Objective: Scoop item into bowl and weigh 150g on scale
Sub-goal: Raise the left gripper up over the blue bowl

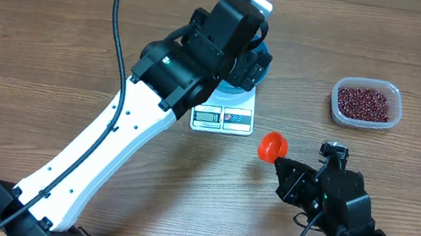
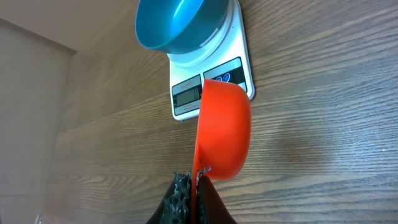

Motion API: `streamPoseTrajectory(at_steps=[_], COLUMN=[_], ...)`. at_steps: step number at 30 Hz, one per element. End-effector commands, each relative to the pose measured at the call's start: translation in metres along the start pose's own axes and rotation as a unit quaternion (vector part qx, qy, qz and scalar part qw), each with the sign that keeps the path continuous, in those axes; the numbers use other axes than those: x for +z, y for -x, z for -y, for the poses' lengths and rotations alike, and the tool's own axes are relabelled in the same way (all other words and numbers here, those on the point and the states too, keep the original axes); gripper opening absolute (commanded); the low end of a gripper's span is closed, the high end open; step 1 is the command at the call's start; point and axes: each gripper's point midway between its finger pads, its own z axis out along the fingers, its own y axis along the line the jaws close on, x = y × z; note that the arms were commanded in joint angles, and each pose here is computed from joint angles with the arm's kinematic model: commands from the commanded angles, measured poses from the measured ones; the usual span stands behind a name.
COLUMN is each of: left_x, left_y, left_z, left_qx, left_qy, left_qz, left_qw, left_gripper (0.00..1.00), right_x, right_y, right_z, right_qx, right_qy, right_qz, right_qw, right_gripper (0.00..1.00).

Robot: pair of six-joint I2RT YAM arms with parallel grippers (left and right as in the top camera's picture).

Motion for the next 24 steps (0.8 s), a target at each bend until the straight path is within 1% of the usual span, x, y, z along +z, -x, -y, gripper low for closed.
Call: streamPoseTrajectory(at_steps=[1,2,3,4,5,11,15,20,24], left_x=[-0.001,0.000,0.002,0.005,0.007,0.036,0.068,0.100,0.127], left_y=[0.007,0.008,0.008,0.007,0.007,-0.005,-0.019,-0.028,-0.047], left_z=[0.001,0.001,0.000,0.000,-0.001,0.004,0.011,0.018,0.023], left_qx=[0.003,0.002,0.002,0.001,0.001,-0.008,-0.001,-0.003,-0.004], left_qy=[-0.004,-0.004,-0.003,-0.002,-0.001,0.001,0.004,0.004,0.007], left_qz=[0.006,0.007,0.007,0.006,0.004,-0.022,-0.050,-0.061,-0.090], left_qw=[1.000,1.000,1.000,1.000,1.000,1.000,0.999,0.998,0.996], left_gripper=[0.73,0.47,0.28,0.14,0.04,0.04,0.04,0.04,0.04], right_x=[-0.004,-0.004,-0.004,-0.004,-0.004,0.002,0.007,0.010,0.011], right_y=[0.008,0.008,0.009,0.009,0.009,0.006,0.004,0.002,0.002], right_z=[-0.007,-0.007,-0.007,-0.007,-0.006,-0.002,0.001,0.003,0.004], right_qx=[-0.001,-0.001,-0.001,-0.002,-0.002,-0.003,-0.002,-0.001,-0.001], right_qy=[0.009,0.009,0.009,0.007,0.006,-0.006,-0.014,-0.020,-0.022], right_qz=[0.013,0.013,0.013,0.014,0.015,0.005,-0.003,-0.009,-0.010], right_qw=[1.000,1.000,1.000,1.000,1.000,1.000,1.000,1.000,1.000], right_gripper=[0.04,0.04,0.04,0.04,0.04,0.04,0.04,0.04,0.04])
